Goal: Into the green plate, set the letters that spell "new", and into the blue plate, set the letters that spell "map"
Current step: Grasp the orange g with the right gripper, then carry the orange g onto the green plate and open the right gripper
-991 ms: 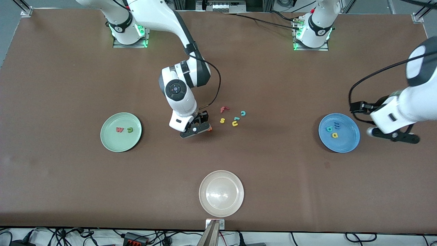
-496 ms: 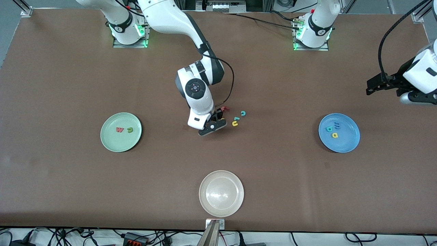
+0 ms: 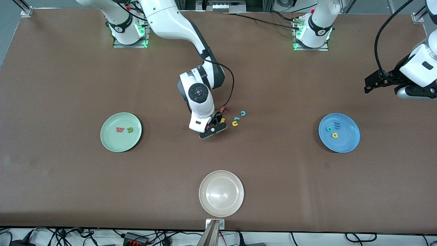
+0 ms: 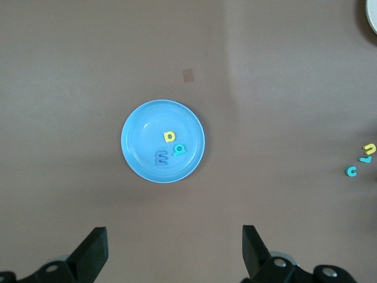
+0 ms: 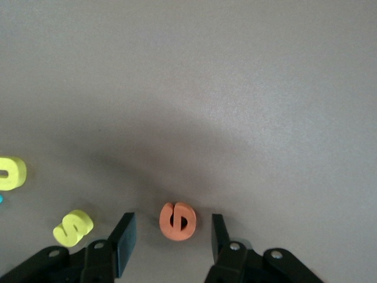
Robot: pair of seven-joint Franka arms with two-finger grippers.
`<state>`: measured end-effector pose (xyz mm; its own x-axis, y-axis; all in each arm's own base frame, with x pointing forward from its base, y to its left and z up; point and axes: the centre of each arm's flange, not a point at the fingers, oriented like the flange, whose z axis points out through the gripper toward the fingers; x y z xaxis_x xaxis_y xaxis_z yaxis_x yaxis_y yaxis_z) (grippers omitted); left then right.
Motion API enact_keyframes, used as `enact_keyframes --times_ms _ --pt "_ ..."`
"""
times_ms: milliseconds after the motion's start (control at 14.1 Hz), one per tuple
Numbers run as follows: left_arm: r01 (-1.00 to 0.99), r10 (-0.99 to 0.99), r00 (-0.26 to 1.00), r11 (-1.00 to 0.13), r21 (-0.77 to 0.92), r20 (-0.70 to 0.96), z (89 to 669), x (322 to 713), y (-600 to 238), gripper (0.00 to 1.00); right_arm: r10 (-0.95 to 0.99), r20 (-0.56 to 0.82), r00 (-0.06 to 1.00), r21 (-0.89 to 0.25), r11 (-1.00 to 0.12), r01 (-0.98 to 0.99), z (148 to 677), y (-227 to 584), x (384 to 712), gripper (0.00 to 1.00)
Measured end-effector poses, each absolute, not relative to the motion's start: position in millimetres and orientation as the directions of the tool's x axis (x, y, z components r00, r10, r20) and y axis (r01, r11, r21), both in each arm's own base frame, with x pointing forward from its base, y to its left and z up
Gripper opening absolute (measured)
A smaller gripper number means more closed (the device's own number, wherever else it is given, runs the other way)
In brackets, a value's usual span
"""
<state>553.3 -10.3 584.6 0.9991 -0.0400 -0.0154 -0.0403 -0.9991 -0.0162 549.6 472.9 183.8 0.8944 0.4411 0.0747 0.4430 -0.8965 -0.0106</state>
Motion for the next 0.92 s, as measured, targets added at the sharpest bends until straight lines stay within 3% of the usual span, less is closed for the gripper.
enact_keyframes --times_ms 425,496,566,920 --pt "-0.047 -0.046 0.999 -0.999 -0.016 -0.015 586 553 -14 1.0 0.442 0.081 0.893 -0.009 -0.896 0.444 182 474 550 0.57" --pt "-0.052 -0.051 0.999 -0.999 -0.016 -0.017 586 553 -16 1.0 0.442 0.081 0.893 -0.008 -0.896 0.444 182 474 550 0.54" --pt "-0.058 -0.058 0.998 -0.998 -0.016 -0.019 586 552 -20 1.0 0.442 0.08 0.893 -0.008 -0.896 0.444 181 473 550 0.41" --pt "-0.067 -0.067 0.998 -0.998 -0.016 -0.021 586 552 -25 1.0 0.444 0.079 0.892 -0.004 -0.895 0.446 178 473 550 0.36"
